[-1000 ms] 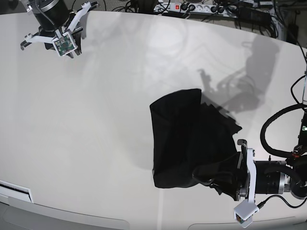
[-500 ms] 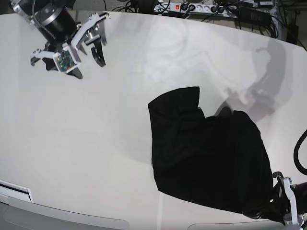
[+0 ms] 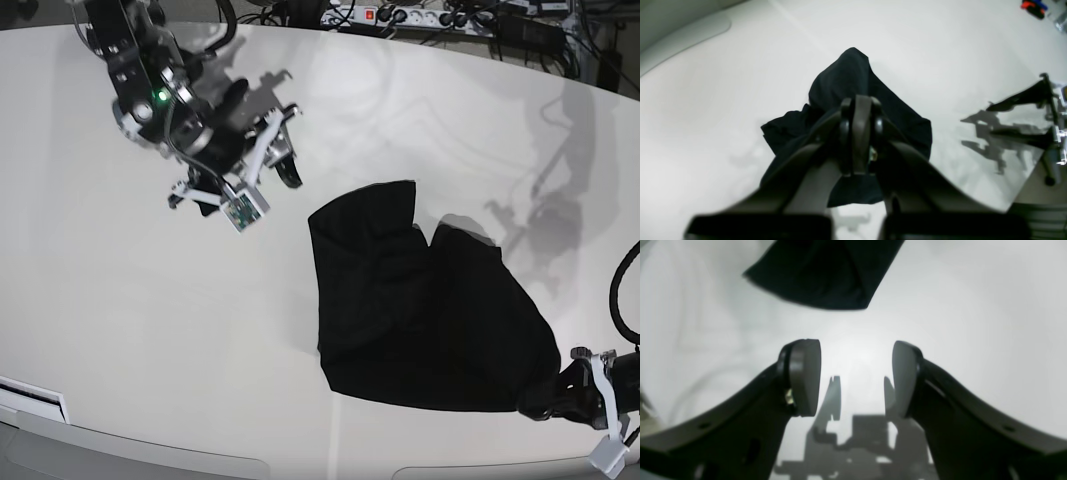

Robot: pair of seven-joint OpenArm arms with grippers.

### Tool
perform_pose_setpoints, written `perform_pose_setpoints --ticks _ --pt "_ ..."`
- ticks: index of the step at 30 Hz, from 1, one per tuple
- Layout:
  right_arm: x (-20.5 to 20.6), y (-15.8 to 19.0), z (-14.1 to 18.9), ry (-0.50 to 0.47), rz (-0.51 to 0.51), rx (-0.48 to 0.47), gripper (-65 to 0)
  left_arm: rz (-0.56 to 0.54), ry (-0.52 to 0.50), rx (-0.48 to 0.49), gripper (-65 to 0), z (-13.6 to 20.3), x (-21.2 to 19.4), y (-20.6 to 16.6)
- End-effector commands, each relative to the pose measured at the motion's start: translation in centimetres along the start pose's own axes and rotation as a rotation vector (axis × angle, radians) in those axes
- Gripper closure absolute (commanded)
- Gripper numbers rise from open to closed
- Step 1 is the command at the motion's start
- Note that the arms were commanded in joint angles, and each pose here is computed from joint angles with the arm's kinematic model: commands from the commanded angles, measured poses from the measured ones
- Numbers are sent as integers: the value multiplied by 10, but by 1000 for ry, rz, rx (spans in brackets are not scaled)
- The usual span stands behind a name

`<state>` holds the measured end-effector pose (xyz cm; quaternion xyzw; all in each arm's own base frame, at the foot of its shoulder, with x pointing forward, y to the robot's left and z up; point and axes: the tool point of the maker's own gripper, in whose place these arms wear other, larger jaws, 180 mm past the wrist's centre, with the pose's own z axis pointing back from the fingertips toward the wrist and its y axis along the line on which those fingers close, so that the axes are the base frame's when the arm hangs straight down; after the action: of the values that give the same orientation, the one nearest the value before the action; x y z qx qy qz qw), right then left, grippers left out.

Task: Layout the t-shirt on the table in an organized manner, then fold the t-shirt properly
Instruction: 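Reach the right gripper to the shirt and grasp the opposite edge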

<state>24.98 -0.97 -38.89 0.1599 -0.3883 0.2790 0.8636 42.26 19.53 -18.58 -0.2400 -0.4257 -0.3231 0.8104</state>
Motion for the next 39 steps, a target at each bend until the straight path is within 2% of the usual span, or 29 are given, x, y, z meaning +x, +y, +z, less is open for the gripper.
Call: perform_pose_setpoints --ticks 1,11,15,19,23,27,31,33,36,39 --pt "15 1 -7 -41 -3 7 -359 -28 -62 9 0 12 23 3" --pt "16 13 -88 57 -92 98 -359 -30 -54 17 0 11 21 4" --pt "27 13 -98 33 -108 98 -359 -32 -49 21 0 11 20 5" --pt "29 -3 -100 35 -134 12 -358 -32 -49 21 0 11 20 5" --pt "25 3 -104 18 -126 46 -351 -31 -50 21 0 11 20 5" --pt "5 -14 -112 35 -139 -48 -285 -29 -47 20 0 11 18 5" --pt "-16 0 -118 69 -127 20 -245 -22 -48 13 0 9 16 3" --pt "-16 2 -118 55 -120 35 -189 -18 -43 12 0 9 13 3" --pt "-10 -8 -120 57 -38 -1 0 -16 -40 13 0 9 11 3" --pt "2 -37 -116 113 74 -102 0 -19 -42 17 0 11 13 4"
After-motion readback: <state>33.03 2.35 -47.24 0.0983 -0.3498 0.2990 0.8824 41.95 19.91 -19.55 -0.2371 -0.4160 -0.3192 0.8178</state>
